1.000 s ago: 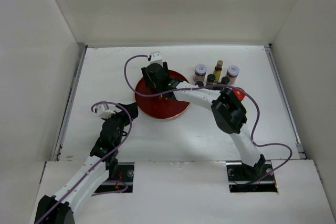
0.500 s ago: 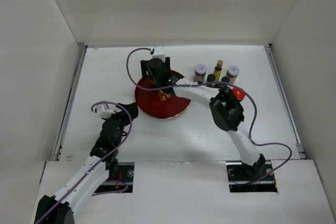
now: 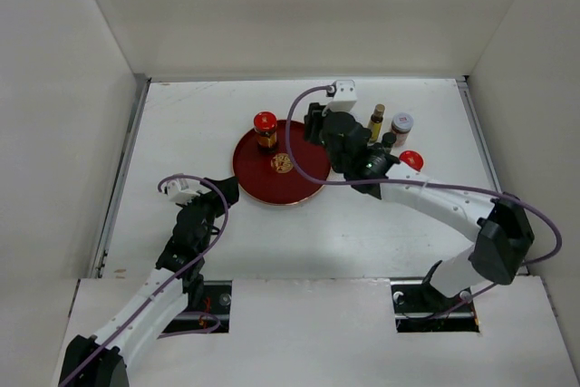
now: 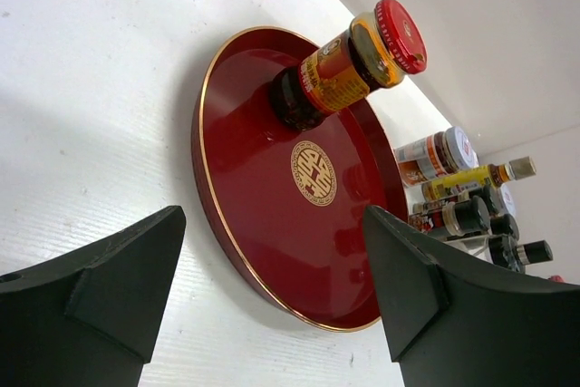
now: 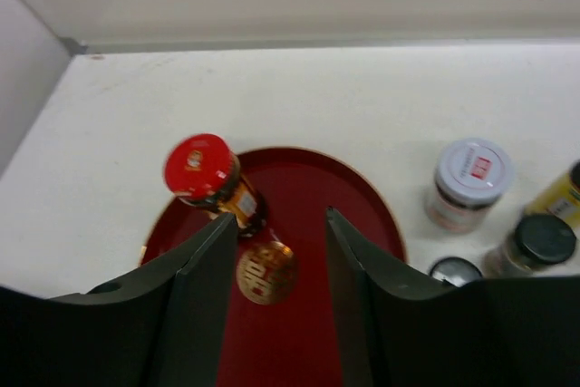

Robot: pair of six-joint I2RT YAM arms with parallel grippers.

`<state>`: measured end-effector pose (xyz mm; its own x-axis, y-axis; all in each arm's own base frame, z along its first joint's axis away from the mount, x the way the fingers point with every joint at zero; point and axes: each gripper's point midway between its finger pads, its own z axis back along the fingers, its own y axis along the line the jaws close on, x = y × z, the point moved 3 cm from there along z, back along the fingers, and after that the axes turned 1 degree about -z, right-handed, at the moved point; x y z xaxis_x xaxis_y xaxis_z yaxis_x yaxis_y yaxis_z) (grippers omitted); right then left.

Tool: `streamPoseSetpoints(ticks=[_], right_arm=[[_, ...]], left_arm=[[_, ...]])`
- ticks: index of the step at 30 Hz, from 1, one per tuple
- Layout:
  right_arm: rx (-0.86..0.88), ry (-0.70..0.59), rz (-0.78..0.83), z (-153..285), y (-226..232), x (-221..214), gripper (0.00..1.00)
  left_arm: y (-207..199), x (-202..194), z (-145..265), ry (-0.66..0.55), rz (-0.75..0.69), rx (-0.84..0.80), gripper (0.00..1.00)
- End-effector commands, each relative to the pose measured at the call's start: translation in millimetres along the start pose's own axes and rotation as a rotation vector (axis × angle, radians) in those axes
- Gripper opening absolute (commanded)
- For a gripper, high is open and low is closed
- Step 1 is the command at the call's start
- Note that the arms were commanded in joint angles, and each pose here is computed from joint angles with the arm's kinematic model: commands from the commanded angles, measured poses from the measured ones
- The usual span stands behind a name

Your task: Organize the condiment bottles

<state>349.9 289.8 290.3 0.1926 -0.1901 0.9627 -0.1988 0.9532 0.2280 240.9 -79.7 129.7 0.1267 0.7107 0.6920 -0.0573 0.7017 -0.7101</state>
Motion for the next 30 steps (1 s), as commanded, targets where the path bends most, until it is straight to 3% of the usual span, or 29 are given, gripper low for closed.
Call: streamPoseSetpoints(ticks=[1, 3, 6, 9, 21, 25, 30], right_arm=[[-0.125, 0.091, 0.073, -2.7, -42.0, -41.8, 0.5], [-0.166, 0.129, 0.091, -4.2, -59.9, -53.5, 0.55], [-0.217, 0.172, 0.106, -7.5, -79.2, -68.9, 0.75], [-0.257, 0.169, 0.091, -11.1, -92.8, -73.5, 0.79], [-0.304, 0.255, 0.104, -35.0, -112.3, -111.1, 0.74], [-0.302, 0.248, 0.103, -43.6, -109.9, -109.7, 0.68], [-0.302, 0.218, 0.109, -50.9, -107.6, -104.3, 0.53]], left_arm=[[20.0, -16.4, 3.1, 0.017, -0.005, 0.018, 0.78], [19.3, -16.7, 3.0, 0.019, -0.005, 0.014, 0.78], [20.0, -15.9, 2.8, 0.015, -0.006, 0.018, 0.78], [19.7, -16.4, 2.9, 0.016, -0.007, 0.015, 0.78], [18.2, -16.7, 3.2, 0.015, -0.003, 0.004, 0.78], [19.0, -16.2, 2.9, 0.012, -0.002, 0.009, 0.78], [18.6, -15.2, 3.4, 0.007, 0.001, 0.004, 0.78]])
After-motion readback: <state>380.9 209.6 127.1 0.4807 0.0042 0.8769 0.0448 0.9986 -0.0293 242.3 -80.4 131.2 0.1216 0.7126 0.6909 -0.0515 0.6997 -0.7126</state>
